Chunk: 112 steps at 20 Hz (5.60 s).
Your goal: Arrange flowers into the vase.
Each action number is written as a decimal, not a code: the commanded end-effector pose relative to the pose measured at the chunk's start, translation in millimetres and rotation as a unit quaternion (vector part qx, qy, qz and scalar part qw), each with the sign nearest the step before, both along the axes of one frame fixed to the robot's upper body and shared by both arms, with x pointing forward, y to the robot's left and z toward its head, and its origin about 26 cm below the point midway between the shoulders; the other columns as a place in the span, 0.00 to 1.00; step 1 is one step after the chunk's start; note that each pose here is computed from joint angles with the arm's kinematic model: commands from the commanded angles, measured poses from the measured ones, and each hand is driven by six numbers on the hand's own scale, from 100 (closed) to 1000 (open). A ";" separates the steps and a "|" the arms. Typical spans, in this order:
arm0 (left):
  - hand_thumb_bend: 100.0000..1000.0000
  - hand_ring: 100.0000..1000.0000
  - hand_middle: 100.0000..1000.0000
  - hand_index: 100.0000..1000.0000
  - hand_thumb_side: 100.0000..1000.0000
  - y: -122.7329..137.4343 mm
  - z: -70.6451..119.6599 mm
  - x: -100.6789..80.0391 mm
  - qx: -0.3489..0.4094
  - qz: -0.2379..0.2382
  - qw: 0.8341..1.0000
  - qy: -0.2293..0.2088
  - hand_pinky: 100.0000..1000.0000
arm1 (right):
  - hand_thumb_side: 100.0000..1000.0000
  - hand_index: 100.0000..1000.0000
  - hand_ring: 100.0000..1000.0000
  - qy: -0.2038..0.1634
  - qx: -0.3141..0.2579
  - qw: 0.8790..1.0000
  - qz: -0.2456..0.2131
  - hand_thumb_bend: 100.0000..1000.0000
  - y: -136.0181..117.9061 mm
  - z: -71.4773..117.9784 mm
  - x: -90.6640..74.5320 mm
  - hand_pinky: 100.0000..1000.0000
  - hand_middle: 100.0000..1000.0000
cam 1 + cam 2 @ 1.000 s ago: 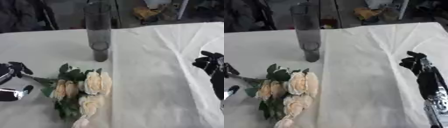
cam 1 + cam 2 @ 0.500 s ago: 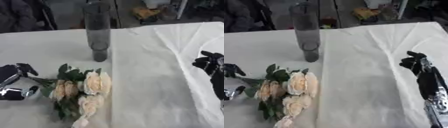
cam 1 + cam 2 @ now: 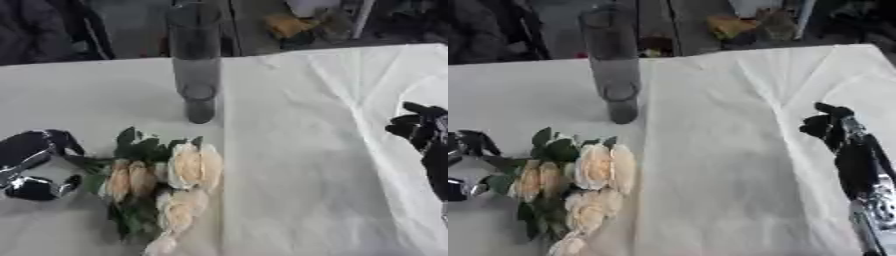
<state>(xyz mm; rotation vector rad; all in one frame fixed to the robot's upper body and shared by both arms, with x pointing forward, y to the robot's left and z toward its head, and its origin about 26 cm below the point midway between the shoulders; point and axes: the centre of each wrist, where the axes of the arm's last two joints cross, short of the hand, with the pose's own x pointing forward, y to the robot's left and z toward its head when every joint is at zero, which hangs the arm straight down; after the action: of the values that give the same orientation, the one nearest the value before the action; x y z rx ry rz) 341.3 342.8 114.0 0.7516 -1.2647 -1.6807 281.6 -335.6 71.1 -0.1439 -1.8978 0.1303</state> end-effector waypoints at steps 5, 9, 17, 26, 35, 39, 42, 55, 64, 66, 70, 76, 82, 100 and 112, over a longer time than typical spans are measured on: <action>0.21 0.65 0.68 0.73 0.18 -1.1 12.4 7.9 0.028 -0.005 0.999 -0.016 0.64 | 1.00 0.83 0.63 -0.011 -0.009 1.000 0.003 0.00 -2.2 8.0 1.8 0.80 0.57; 0.21 0.66 0.69 0.73 0.18 -5.6 12.6 12.2 0.039 -0.005 0.999 -0.034 0.64 | 1.00 0.83 0.63 -0.011 -0.009 1.000 0.004 0.00 -1.9 8.0 1.9 0.80 0.57; 0.20 0.68 0.70 0.74 0.19 -12.1 9.5 20.3 0.060 -0.009 0.997 -0.057 0.67 | 1.00 0.83 0.63 -0.011 -0.009 1.000 0.005 0.00 -1.6 7.7 2.0 0.80 0.57; 0.21 0.69 0.70 0.74 0.20 -16.7 1.9 28.1 0.068 -0.010 0.996 -0.055 0.68 | 1.00 0.83 0.63 -0.011 -0.008 1.000 0.007 0.00 -0.7 7.9 2.4 0.80 0.57; 0.20 0.69 0.70 0.74 0.21 -25.9 0.1 35.2 0.076 -0.005 0.993 -0.089 0.68 | 1.00 0.83 0.63 -0.012 -0.007 1.000 0.010 0.00 0.4 8.1 2.8 0.80 0.57; 0.20 0.69 0.70 0.74 0.21 -29.9 -5.4 38.9 0.083 -0.005 0.992 -0.090 0.68 | 1.00 0.83 0.63 -0.012 -0.007 1.000 0.011 0.00 0.8 8.1 2.9 0.80 0.57; 0.20 0.69 0.70 0.74 0.22 -33.2 -8.6 42.1 0.086 -0.003 0.991 -0.098 0.68 | 1.00 0.84 0.63 -0.013 -0.007 1.000 0.011 0.00 1.1 8.1 3.0 0.80 0.57; 0.23 0.49 0.58 0.70 0.24 -35.6 -14.4 49.2 0.071 0.048 0.984 -0.154 0.53 | 1.00 0.84 0.63 -0.013 -0.005 1.000 0.011 0.00 1.7 7.7 2.9 0.80 0.57; 0.21 0.30 0.39 0.54 0.24 -37.3 -19.3 48.5 0.064 0.055 0.988 -0.131 0.32 | 1.00 0.84 0.63 -0.013 -0.005 1.000 0.011 0.00 1.7 7.8 2.9 0.80 0.57; 0.22 0.29 0.38 0.53 0.24 -38.4 -21.7 48.3 0.061 0.055 0.989 -0.125 0.31 | 1.00 0.84 0.63 -0.013 -0.005 1.000 0.011 0.00 1.7 7.7 2.9 0.80 0.57; 0.22 0.26 0.37 0.52 0.24 -42.3 -29.4 48.3 0.059 0.052 0.991 -0.107 0.23 | 1.00 0.84 0.63 -0.013 -0.005 1.000 0.011 0.00 2.0 7.7 3.1 0.80 0.57; 0.43 0.04 0.20 0.34 0.22 -46.9 -33.7 48.7 0.048 0.053 0.993 -0.095 0.05 | 1.00 0.84 0.63 -0.013 -0.005 1.000 0.010 0.00 1.6 7.9 2.9 0.80 0.57; 0.60 0.03 0.17 0.25 0.22 -51.0 -34.0 47.4 0.037 0.051 0.994 -0.093 0.03 | 1.00 0.84 0.64 -0.013 -0.005 1.000 0.011 0.00 1.8 7.8 3.1 0.80 0.57; 1.00 0.00 0.00 0.00 0.21 -55.9 -14.7 47.5 0.024 0.027 0.989 -0.140 0.00 | 1.00 0.84 0.64 -0.014 -0.004 1.000 0.011 0.00 1.7 8.0 3.2 0.80 0.57; 0.91 0.00 0.00 0.00 0.17 -59.5 15.2 44.7 -0.013 0.003 0.976 -0.216 0.00 | 1.00 0.84 0.64 -0.014 -0.003 1.000 0.011 0.00 1.1 7.9 2.6 0.80 0.57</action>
<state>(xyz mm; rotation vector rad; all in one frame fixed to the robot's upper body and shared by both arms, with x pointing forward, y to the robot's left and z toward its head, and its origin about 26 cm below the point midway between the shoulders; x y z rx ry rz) 384.8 278.6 107.9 1.0916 -1.5208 -1.5639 282.8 -332.2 70.8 -0.1237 -1.9009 0.1371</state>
